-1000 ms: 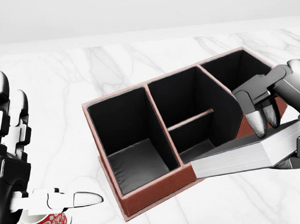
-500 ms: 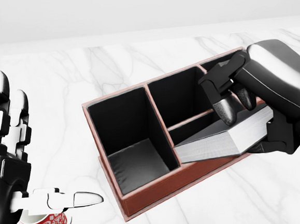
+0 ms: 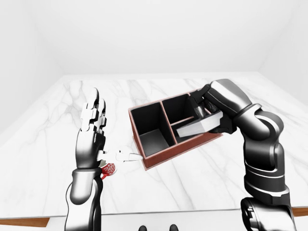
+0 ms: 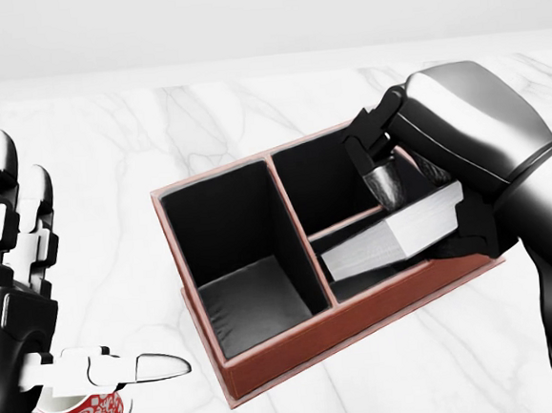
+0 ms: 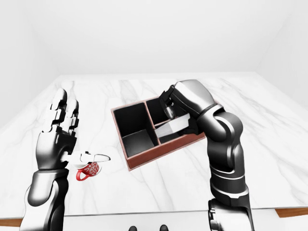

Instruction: Pick up the book and place it in the back compartment of the caddy.

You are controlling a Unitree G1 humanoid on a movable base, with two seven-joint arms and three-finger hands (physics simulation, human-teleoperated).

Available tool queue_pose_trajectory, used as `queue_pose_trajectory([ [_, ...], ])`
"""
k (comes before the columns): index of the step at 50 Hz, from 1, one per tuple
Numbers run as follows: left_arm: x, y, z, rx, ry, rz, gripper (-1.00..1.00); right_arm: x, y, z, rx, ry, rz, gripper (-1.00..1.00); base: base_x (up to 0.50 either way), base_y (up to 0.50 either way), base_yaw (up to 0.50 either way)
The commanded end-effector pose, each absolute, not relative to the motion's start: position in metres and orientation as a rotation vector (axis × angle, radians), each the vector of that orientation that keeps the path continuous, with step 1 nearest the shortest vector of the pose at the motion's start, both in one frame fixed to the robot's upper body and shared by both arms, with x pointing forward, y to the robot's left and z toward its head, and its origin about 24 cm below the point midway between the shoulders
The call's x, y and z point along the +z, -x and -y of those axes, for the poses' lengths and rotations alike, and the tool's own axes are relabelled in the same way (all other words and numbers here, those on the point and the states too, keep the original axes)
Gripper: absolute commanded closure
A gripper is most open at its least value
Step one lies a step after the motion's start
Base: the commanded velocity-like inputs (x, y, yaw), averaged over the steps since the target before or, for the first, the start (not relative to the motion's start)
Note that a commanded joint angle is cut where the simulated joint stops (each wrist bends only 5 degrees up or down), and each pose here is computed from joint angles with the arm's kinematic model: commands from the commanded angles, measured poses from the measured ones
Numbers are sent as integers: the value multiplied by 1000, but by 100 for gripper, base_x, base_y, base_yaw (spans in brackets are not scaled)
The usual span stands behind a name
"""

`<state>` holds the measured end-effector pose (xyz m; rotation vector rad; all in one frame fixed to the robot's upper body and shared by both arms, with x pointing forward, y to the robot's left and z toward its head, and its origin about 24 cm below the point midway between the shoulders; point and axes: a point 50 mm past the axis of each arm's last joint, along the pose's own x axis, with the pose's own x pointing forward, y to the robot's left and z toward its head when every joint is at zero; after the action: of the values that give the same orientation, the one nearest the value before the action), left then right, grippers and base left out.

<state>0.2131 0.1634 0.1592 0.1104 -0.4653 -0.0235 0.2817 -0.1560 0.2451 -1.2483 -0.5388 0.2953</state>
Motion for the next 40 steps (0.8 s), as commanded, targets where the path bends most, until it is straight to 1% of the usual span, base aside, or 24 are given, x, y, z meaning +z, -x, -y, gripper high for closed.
queue_pose_trajectory([
  [1, 159, -214, -163, -25, -109, 463, -100, 241, -294, 157, 276, 1294, 470, 100, 0, 0, 0],
  [24, 161, -212, -163, -24, -111, 472, -100, 216, -308, 151, 314, 1330, 346, 100, 0, 0, 0],
  [40, 159, -214, -164, -24, -110, 463, -100, 209, -321, 149, 333, 1345, 287, 100, 0, 0, 0],
])
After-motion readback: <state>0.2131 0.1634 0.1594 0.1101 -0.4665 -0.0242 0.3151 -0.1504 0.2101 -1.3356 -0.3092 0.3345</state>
